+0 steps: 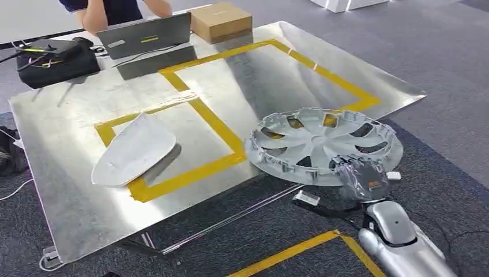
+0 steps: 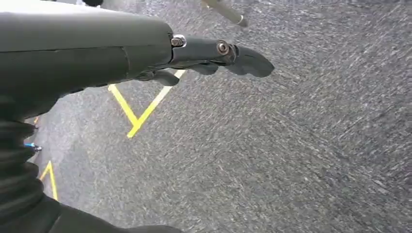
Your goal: Take the parts from the cabinet and place them on the table.
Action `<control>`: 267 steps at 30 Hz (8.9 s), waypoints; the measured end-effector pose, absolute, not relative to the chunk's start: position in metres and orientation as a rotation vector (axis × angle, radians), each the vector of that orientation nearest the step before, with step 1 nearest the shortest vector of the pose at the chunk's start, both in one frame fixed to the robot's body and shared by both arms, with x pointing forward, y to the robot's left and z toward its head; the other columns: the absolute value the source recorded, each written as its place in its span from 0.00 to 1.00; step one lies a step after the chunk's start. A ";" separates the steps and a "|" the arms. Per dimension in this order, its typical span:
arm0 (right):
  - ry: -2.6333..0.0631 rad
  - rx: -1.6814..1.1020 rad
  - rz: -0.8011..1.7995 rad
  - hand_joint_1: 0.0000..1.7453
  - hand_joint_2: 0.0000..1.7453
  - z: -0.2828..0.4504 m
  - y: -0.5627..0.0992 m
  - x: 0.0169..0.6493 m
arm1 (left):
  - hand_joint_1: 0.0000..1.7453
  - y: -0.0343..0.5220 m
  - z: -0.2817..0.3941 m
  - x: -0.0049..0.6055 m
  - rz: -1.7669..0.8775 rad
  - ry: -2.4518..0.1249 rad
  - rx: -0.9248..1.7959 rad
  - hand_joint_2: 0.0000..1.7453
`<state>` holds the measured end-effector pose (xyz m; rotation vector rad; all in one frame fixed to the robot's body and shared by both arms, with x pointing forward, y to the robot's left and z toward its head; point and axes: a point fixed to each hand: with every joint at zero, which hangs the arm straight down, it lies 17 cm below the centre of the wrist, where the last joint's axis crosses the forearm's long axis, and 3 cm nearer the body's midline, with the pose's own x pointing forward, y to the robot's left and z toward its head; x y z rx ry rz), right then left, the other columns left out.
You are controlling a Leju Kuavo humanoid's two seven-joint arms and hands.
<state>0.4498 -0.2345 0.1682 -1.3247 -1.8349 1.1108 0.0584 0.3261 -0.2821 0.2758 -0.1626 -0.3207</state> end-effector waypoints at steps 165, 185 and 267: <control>-1.875 -1.027 1.406 0.00 0.00 0.125 -0.096 0.483 | 0.00 0.350 -0.279 0.060 -0.425 -0.128 0.365 0.00; -1.722 -1.051 1.360 0.00 0.00 0.102 -0.156 0.505 | 0.00 0.350 -0.280 0.052 -0.398 -0.099 0.354 0.00; -2.006 -0.726 1.619 0.00 0.00 0.209 0.034 0.480 | 0.00 0.355 -0.281 0.045 -0.316 -0.073 0.346 0.00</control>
